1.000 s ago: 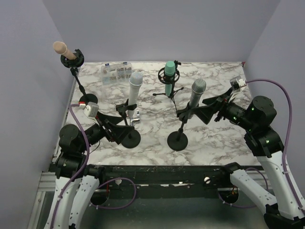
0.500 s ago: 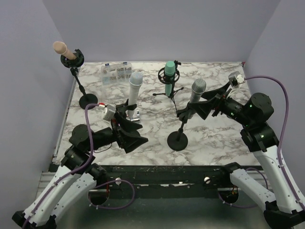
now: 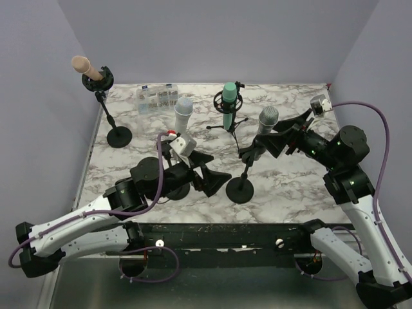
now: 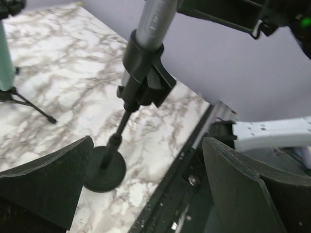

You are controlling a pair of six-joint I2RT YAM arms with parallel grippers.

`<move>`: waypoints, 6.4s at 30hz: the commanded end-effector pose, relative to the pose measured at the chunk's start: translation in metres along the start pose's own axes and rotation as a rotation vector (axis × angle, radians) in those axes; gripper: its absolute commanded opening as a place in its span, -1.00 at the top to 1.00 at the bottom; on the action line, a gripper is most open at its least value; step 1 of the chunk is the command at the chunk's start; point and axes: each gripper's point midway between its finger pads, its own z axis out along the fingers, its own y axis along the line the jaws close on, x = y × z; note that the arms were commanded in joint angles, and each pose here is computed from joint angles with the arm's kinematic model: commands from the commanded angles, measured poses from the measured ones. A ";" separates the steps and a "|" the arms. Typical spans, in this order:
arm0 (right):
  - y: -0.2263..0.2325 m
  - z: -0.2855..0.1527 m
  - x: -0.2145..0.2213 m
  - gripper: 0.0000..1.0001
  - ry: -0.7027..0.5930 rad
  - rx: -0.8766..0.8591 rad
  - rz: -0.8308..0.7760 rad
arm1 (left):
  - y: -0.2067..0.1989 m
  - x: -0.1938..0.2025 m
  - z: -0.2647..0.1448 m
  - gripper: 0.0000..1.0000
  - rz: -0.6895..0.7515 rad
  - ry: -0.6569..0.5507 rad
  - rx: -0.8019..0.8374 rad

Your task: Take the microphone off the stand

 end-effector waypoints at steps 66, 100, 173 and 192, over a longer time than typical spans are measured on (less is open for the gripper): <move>-0.001 0.005 0.000 0.58 0.026 -0.029 -0.067 | 0.032 0.008 0.115 0.43 0.256 0.027 -0.438; 0.019 0.007 -0.048 0.98 -0.092 -0.091 -0.190 | 0.028 0.024 0.105 1.00 0.296 0.066 -0.354; -0.134 -0.119 -0.099 0.98 -0.657 1.030 0.028 | 0.041 0.031 0.101 -0.18 0.202 0.103 -0.367; -0.264 -0.054 0.110 0.98 -0.183 1.332 0.273 | 0.012 -0.025 0.057 -0.82 0.239 0.028 -0.265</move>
